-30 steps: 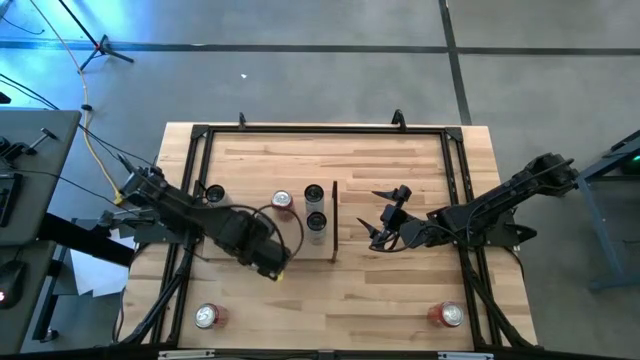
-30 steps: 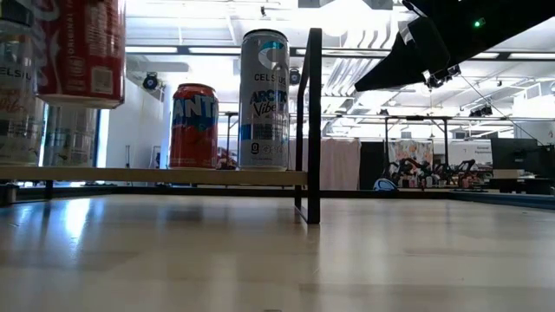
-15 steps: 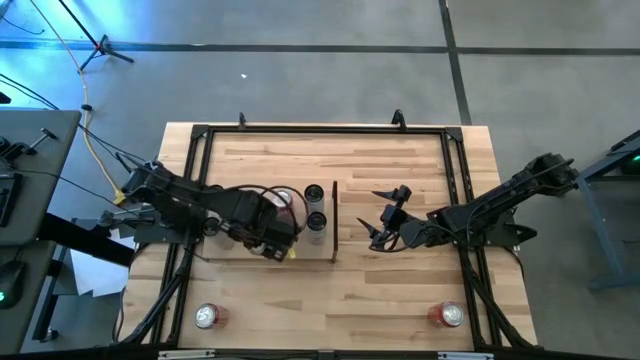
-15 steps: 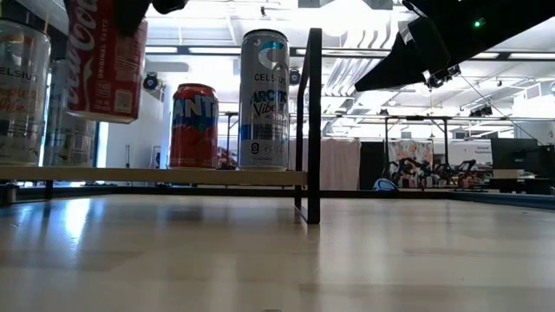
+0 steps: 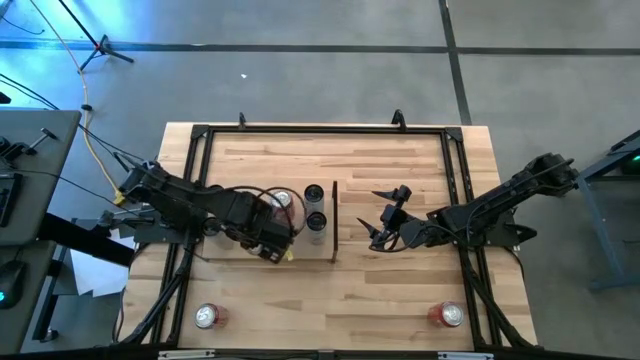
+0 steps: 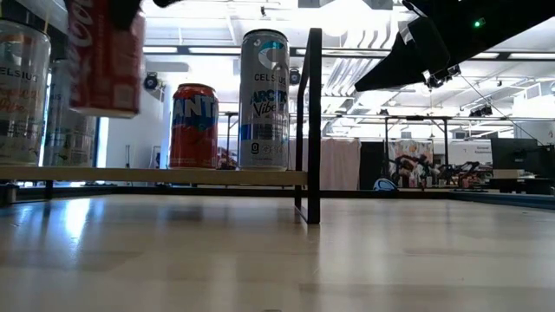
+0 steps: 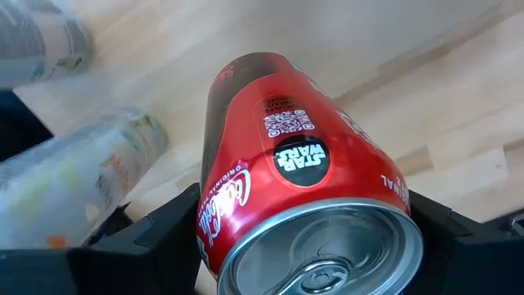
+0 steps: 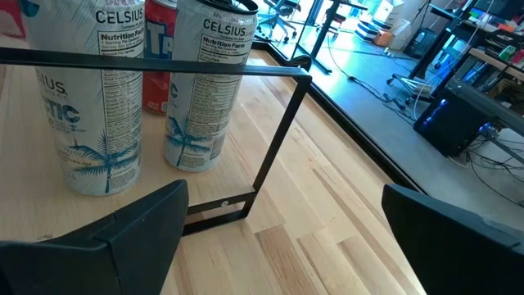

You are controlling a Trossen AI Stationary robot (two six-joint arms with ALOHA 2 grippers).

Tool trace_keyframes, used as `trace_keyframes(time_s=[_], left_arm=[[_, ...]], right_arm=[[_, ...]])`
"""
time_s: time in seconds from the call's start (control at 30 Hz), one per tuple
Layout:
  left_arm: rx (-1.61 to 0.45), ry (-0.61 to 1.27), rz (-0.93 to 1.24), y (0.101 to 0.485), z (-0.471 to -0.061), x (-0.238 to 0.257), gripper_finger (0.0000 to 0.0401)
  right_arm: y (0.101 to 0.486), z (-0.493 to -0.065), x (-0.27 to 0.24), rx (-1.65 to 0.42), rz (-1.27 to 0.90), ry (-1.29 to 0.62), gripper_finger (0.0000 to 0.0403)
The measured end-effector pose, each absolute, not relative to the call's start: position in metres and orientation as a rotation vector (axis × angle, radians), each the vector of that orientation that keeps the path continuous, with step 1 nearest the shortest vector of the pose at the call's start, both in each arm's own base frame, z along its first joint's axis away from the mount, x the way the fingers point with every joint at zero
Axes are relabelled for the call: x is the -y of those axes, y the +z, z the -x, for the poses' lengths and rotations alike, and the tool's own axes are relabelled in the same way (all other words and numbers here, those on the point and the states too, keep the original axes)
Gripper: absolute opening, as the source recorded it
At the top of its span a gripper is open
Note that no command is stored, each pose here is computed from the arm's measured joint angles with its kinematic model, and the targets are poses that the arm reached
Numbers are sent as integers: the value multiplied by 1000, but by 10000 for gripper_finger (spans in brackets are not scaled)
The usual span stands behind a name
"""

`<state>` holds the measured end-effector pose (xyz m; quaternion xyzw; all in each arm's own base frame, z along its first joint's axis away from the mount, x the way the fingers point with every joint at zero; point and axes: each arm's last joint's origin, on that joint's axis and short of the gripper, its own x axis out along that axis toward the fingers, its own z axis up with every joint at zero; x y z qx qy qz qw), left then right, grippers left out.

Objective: Place canned beverage on shelf
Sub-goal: Put the right red white soda can on the shelf

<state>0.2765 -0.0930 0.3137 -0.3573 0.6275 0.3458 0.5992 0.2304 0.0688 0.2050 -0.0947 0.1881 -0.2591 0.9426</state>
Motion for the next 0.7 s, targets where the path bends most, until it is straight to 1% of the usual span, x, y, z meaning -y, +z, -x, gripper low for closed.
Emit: trace_keyframes(time_s=[0.3,0.7], left_arm=[[-1328,808,813,324,-266,106,276],[-1323,830,795,324,-265,104,276]], right_arm=[[205,-230,-69,-384,193,-529,393],[205,-230,-69,-384,193,-529,393]])
